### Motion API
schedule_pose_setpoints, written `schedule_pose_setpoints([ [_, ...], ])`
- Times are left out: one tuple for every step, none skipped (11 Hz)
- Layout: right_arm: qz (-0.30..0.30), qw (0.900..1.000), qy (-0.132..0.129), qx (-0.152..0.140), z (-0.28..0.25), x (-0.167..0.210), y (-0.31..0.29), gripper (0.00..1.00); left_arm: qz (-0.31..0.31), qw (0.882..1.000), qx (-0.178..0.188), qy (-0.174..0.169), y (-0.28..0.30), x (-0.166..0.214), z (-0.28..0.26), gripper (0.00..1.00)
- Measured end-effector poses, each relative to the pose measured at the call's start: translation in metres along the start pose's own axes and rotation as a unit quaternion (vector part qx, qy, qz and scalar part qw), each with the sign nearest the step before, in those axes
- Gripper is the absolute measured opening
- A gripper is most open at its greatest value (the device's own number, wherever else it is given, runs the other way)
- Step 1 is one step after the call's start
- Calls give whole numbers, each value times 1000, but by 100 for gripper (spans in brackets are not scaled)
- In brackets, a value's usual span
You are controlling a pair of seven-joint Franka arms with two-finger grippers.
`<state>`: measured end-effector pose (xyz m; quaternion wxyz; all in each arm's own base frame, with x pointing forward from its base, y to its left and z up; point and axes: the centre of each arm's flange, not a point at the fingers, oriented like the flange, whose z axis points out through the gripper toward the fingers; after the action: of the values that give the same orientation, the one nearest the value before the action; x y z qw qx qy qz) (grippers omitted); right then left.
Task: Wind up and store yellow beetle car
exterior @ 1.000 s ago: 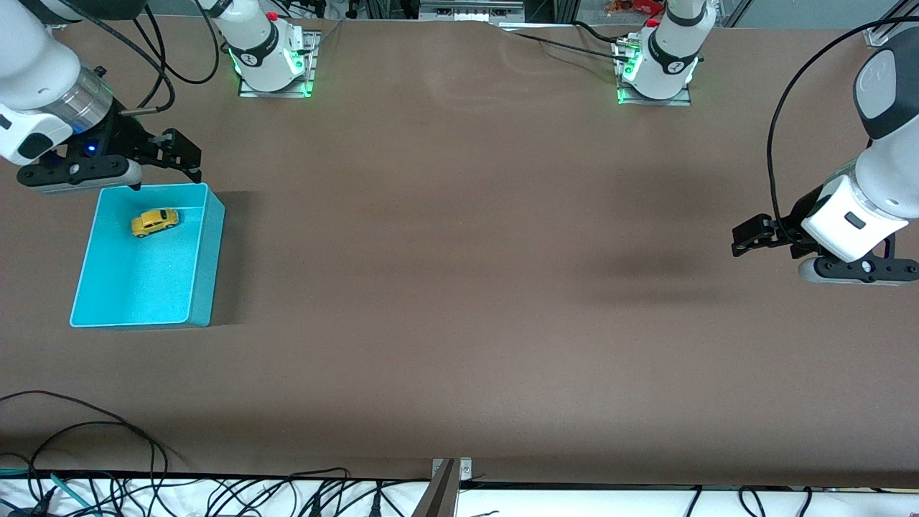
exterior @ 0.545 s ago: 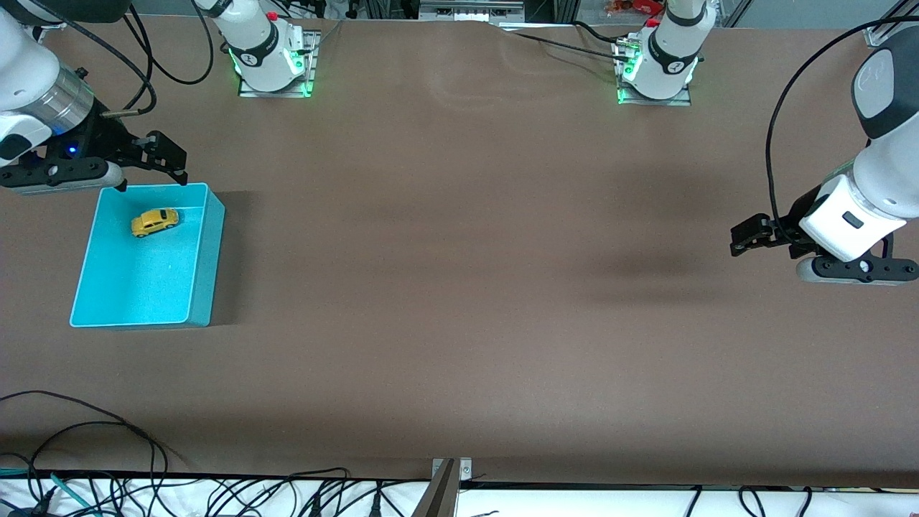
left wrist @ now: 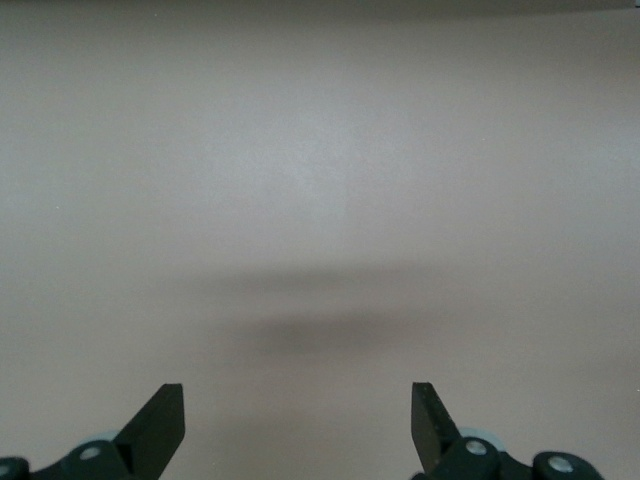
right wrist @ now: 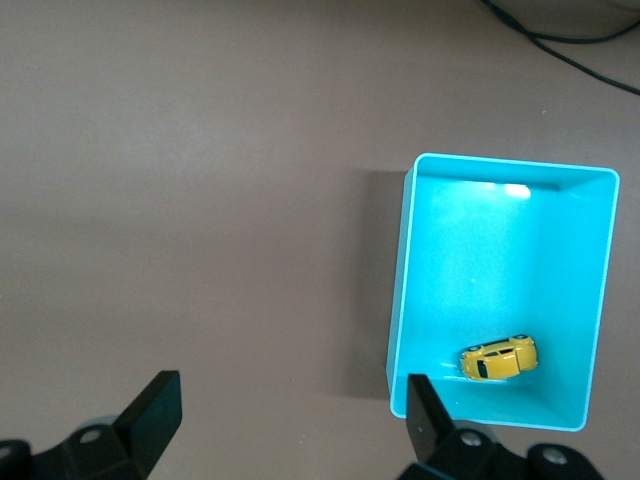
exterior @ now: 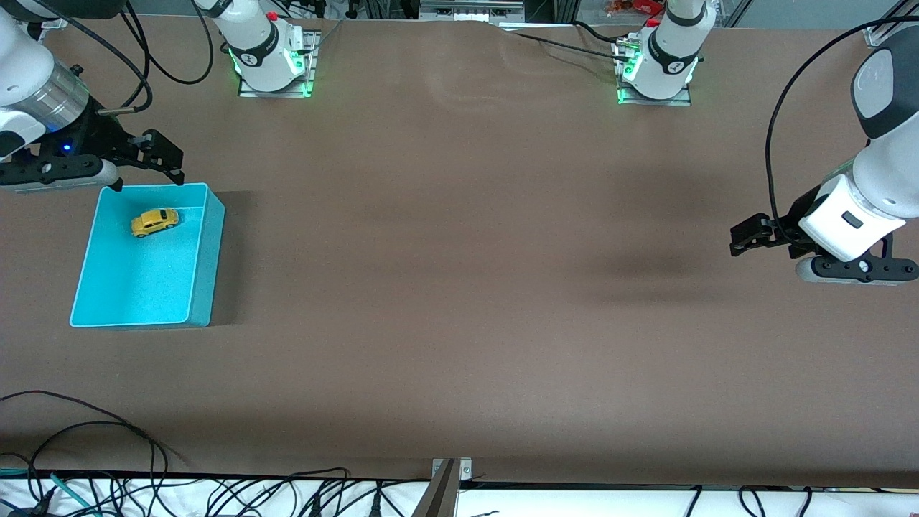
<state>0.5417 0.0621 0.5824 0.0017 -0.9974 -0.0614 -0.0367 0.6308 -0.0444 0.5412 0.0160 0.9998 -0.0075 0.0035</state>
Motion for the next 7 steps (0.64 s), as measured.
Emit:
schedule_pose_setpoints([
  [2,1000,1,0,-2,0,2,100,0,1000,0,0,0,0,0,100],
  [3,1000,1,0,-3,0,4,100,0,1000,0,0,0,0,0,100],
  [6,1000,2,0,-4,0,7,100,0,1000,0,0,0,0,0,100],
  [9,1000,5,-1,-7,1,11,100,0,1000,0,0,0,0,0,100],
  [12,1000,8,-1,-10,1,15,100,0,1000,0,0,0,0,0,100],
  [14,1000,9,-1,-11,1,16,100,0,1000,0,0,0,0,0,100],
  [14,1000,9,-1,-11,1,17,100,0,1000,0,0,0,0,0,100],
])
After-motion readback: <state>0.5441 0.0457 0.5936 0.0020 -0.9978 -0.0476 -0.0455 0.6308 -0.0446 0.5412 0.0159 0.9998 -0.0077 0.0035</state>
